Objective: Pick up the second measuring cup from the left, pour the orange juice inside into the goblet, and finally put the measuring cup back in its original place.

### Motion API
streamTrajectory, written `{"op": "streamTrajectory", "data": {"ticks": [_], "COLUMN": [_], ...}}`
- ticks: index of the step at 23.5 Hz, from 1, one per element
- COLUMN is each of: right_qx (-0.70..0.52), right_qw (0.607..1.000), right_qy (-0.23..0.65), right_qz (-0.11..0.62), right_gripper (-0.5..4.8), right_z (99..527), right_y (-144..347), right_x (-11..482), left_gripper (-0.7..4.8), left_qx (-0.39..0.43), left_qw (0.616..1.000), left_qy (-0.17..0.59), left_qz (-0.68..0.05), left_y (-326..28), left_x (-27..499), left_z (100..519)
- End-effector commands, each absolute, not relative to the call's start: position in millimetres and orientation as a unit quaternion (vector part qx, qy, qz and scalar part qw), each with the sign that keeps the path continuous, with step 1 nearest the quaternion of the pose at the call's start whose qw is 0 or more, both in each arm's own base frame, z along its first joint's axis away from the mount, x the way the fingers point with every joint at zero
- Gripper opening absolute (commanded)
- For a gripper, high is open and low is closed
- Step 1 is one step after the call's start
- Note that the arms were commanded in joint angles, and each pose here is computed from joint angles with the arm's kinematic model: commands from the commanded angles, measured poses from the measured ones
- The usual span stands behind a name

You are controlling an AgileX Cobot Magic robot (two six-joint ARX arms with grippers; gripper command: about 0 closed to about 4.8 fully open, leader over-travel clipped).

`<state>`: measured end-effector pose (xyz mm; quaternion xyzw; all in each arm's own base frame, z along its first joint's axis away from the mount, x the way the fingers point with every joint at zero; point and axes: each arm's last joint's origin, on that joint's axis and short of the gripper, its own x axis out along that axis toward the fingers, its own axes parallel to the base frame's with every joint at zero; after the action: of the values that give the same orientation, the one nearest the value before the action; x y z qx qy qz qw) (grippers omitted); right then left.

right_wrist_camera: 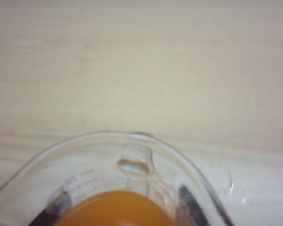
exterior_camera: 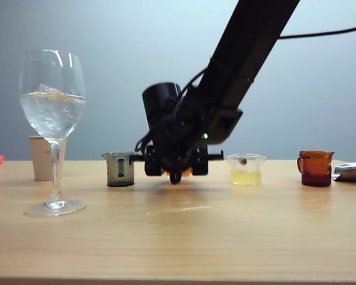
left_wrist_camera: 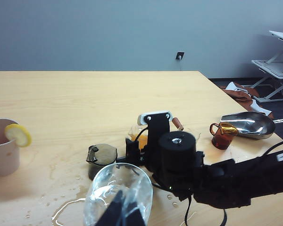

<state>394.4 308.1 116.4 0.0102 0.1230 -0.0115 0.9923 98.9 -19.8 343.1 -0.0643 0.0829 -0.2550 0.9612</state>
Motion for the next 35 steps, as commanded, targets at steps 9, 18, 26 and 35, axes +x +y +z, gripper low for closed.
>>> {"op": "streamTrajectory", "data": {"ticks": [9,18,26,35], "right_qx": [-0.013,-0.026,-0.006,-0.013], "right_qw": [0.996,0.997,0.998,0.992], "right_qy": [0.090,0.074,0.042,0.011], "right_qz": [-0.007,0.000,0.040,0.121], "right_gripper": [-0.05,-0.05,-0.05,-0.05], "right_z": [145.0,168.8,211.6,272.0], "right_y": [307.0,303.0,293.1,273.5], "right_x": [395.6,395.3,394.9,386.8], "left_gripper": [-0.06,-0.06,-0.06,-0.06], "left_qx": [-0.062,-0.062,-0.062,-0.063], "left_qw": [0.961,0.961,0.961,0.961], "left_qy": [0.076,0.076,0.076,0.076], "left_qz": [-0.257,-0.257,-0.257,-0.257], "left_y": [-19.9,-19.9,-19.9,-19.9], "left_x": [98.7,98.6,98.6,98.7], "left_z": [344.7,344.7,344.7,344.7]}}
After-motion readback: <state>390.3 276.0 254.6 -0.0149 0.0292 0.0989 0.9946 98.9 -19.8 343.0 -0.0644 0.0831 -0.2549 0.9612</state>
